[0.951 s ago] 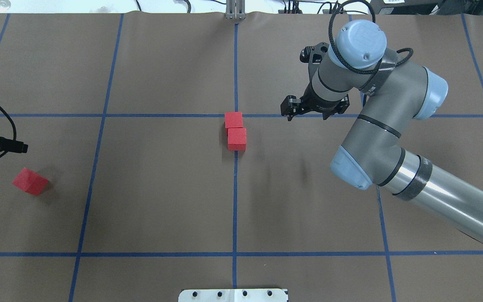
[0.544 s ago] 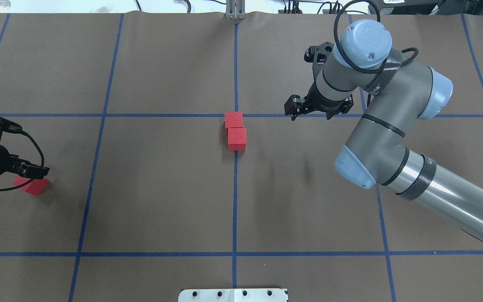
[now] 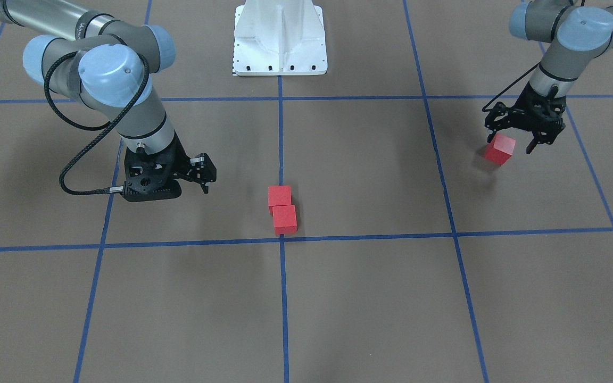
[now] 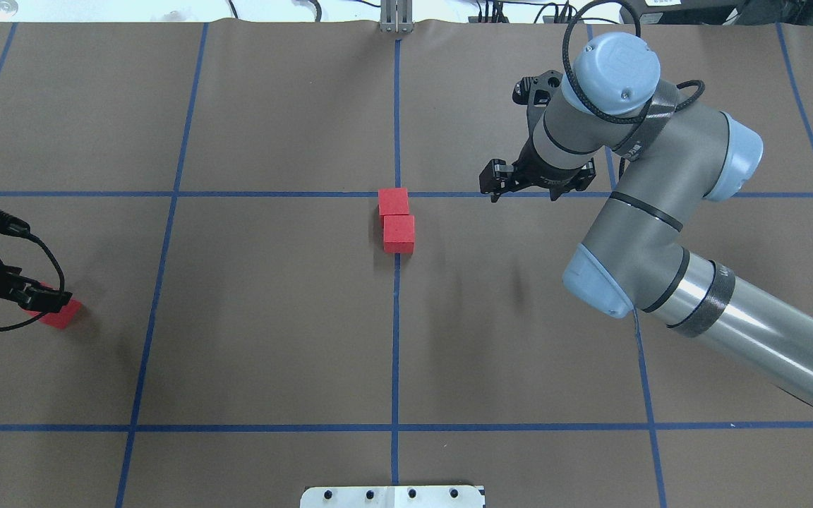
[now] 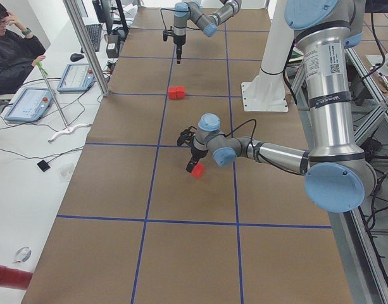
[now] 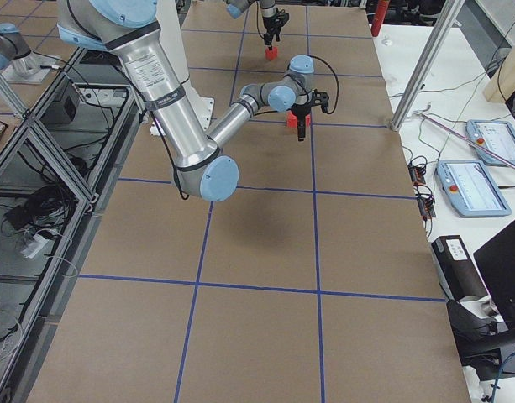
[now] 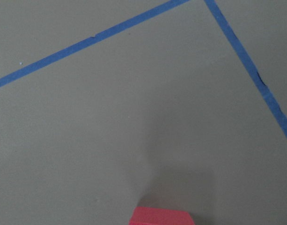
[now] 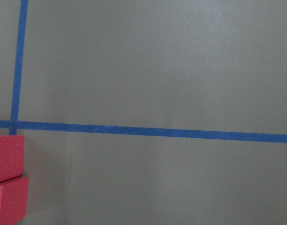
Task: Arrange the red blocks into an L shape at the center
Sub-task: 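Raise the right gripper away while the left gripper grasps the remaining red cube, then carry the red cube with the left gripper toward the two-cube pair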
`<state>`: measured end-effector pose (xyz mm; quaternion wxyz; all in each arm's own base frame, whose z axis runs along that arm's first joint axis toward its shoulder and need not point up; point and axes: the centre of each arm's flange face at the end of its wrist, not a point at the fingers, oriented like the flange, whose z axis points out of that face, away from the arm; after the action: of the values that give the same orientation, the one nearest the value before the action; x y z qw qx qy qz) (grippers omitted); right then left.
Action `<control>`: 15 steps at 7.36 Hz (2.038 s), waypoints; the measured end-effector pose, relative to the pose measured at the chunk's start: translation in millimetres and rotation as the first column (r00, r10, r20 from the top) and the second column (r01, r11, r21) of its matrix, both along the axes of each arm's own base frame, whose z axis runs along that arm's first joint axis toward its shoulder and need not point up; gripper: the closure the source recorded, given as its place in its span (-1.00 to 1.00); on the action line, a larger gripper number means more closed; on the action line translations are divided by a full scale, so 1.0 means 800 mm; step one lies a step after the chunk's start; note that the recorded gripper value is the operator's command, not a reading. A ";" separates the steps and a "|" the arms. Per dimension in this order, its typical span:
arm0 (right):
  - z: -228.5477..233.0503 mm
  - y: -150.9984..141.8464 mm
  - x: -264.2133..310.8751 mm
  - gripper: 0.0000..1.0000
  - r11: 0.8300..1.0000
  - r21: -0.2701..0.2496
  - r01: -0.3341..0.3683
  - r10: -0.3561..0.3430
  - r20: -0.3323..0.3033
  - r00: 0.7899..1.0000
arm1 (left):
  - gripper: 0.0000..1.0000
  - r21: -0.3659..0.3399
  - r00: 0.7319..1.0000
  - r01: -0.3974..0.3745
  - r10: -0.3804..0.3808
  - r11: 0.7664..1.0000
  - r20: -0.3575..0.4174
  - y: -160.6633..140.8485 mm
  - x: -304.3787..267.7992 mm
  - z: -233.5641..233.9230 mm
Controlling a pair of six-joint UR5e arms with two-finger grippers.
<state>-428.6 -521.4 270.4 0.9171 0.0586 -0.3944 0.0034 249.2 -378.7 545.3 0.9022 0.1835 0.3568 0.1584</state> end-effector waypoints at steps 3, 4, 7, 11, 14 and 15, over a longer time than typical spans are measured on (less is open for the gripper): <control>0.002 0.000 -0.002 -0.98 1.000 -0.002 0.001 -0.001 -0.003 1.000 | -0.99 -0.020 1.000 -0.008 0.009 1.000 0.014 0.000 0.009 0.021; 0.004 -0.001 -0.002 -0.98 1.000 -0.003 0.000 0.000 -0.004 1.000 | -0.99 -0.024 1.000 -0.013 0.013 1.000 0.017 0.000 0.013 0.024; 0.005 -0.001 -0.003 -0.98 1.000 -0.005 0.000 0.000 -0.007 1.000 | -0.93 -0.024 1.000 -0.026 0.026 0.999 0.010 -0.004 0.031 0.022; 0.005 -0.001 -0.003 -0.98 1.000 -0.006 0.001 -0.001 -0.006 1.000 | 1.00 -0.034 1.000 -0.022 0.022 0.999 0.009 -0.004 0.034 0.025; 0.002 -0.005 0.005 -0.98 1.000 -0.008 -0.003 0.003 0.002 1.000 | 1.00 -0.108 0.999 -0.004 0.000 0.994 -0.040 -0.004 0.031 -0.001; 0.001 -0.011 0.015 -0.98 1.000 -0.012 -0.006 0.006 0.010 1.000 | 1.00 -0.141 0.999 0.029 -0.034 0.990 -0.035 -0.021 0.027 -0.013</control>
<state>-416.5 -530.0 271.5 0.9155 0.0542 -0.3985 0.0089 270.9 -395.3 534.5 0.9084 0.1281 0.3810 0.1153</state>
